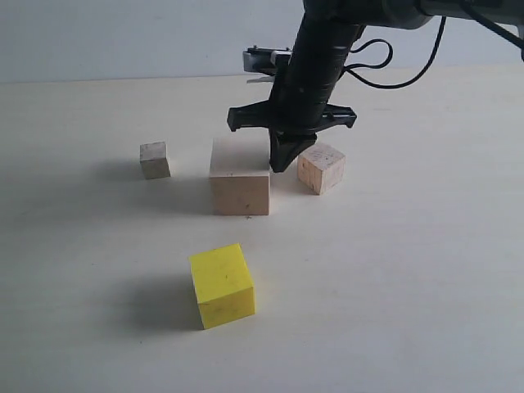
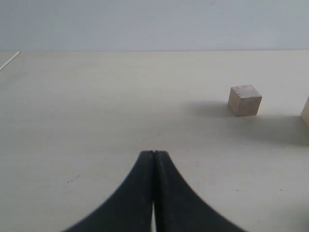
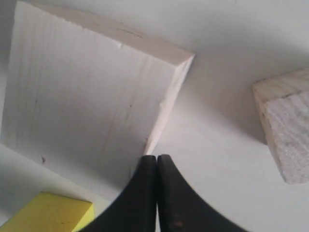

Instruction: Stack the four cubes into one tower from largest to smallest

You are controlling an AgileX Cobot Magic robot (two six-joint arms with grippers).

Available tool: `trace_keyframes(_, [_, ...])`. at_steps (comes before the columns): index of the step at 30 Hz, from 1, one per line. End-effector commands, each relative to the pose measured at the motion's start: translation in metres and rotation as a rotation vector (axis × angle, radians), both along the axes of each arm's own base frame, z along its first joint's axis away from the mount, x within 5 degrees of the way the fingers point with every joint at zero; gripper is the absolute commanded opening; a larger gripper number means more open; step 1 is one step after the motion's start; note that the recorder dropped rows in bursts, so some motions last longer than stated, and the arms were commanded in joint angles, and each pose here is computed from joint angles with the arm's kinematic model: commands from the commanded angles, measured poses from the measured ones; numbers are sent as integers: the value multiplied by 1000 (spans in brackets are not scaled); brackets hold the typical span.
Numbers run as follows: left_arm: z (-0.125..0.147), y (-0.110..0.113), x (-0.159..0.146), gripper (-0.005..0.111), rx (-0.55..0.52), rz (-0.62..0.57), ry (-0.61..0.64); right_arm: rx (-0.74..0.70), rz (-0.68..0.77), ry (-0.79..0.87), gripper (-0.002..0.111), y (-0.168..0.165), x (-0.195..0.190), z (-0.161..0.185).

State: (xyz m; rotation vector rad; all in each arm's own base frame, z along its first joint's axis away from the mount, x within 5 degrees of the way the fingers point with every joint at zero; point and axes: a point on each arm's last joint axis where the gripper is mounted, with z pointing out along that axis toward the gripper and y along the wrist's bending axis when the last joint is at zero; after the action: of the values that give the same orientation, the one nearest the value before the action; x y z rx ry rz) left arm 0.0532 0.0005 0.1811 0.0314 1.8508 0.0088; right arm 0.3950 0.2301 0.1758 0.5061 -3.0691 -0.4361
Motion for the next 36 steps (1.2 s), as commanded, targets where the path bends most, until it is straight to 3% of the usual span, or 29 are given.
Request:
trace_keyframes(1, [0,-1,0,0,-7,-9,-10,25,14,1,0,2,-2,3])
trace_keyframes(25, [0,-1,0,0,-7,-9,-10,30,9,-53,0,3,4,1])
trace_keyframes(30, [0,-1,0,0,-7,-9,-10,-27,22,-65,0,-2,4,1])
trace_keyframes(36, [0,-1,0,0,-7,-9,-10,-94,13,-168,0,-15,0,40])
